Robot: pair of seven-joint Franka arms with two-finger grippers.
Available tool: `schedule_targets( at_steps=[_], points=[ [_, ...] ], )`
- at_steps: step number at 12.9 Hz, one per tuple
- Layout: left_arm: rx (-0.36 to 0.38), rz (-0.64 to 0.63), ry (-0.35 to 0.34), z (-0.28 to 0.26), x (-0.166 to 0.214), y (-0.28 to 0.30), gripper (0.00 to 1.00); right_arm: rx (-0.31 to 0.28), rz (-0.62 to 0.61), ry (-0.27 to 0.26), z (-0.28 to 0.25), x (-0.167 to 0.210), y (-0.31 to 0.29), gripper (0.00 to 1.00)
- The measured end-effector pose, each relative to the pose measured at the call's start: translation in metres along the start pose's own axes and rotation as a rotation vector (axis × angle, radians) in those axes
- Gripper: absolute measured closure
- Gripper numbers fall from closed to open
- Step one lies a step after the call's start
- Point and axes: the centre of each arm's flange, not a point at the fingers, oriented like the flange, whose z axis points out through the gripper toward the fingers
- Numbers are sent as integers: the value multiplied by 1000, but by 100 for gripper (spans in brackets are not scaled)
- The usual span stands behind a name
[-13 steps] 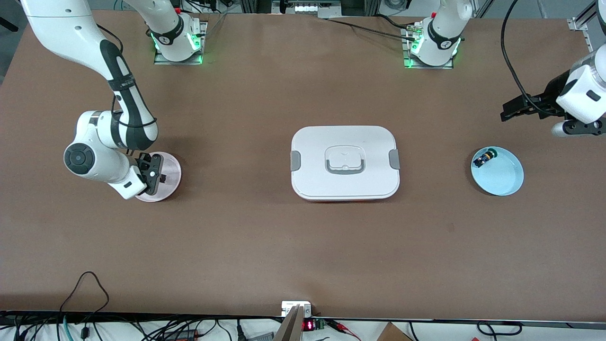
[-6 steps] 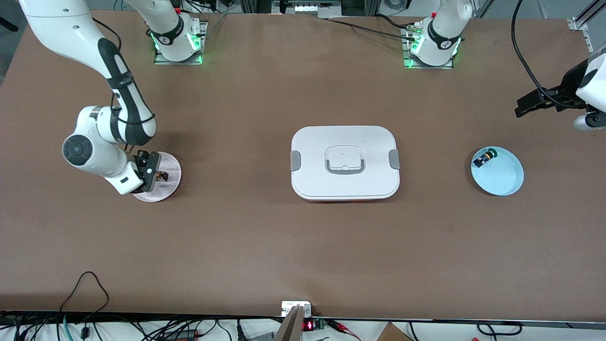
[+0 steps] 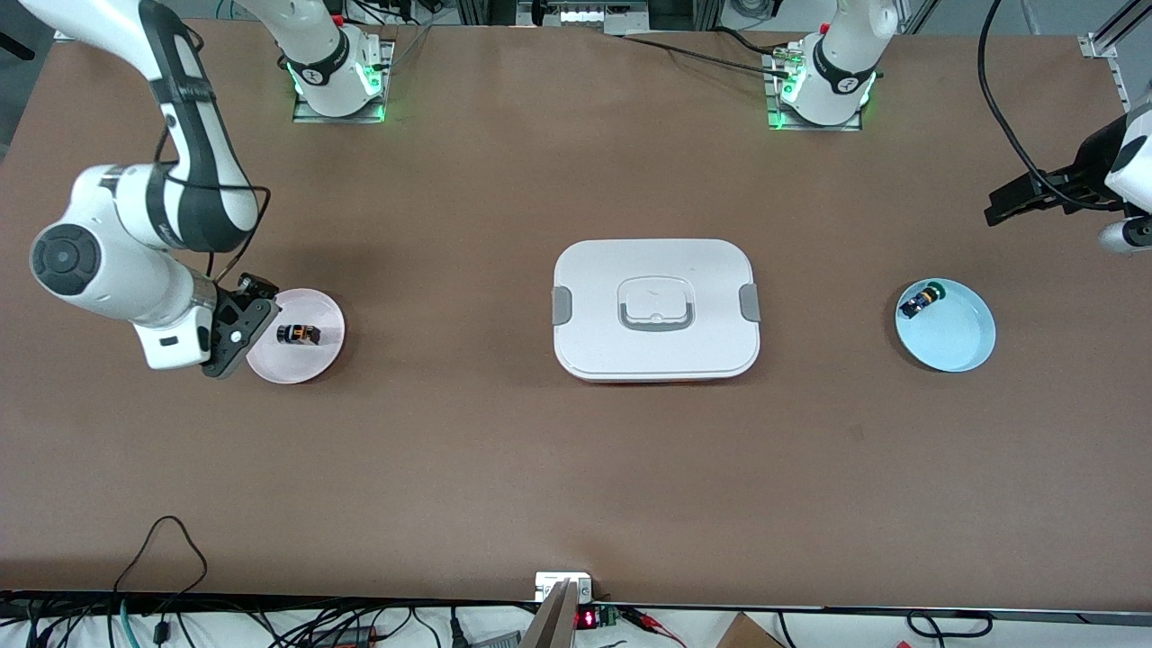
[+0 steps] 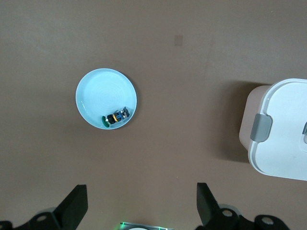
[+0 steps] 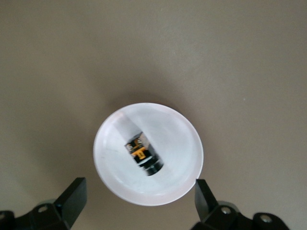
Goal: Transfer orange switch to right arm and place
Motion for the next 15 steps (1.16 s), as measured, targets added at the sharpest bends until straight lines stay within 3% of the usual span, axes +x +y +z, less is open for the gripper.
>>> schedule_targets(
  at_steps=[2,4,7,9,12,15],
  points=[
    [-2,-6,5,-3,1,-3,0,86,274,-14,-30,11,-25,0],
    [-3,-8,7,-3,3,-4,0,116,479,-50,-62,21,-48,0],
    [-2,-8,2,-1,6,-4,0,93,576,-23,-125,19,-58,0],
    [-3,-9,-1,0,7,-5,0,77,675,2,-159,-12,-35,0],
    [-3,-14,-2,0,7,-7,0,40,788,-16,-191,-60,-7,0],
    [-5,-19,-2,0,8,-11,0,-26,795,-46,-203,-63,-15,0]
  ],
)
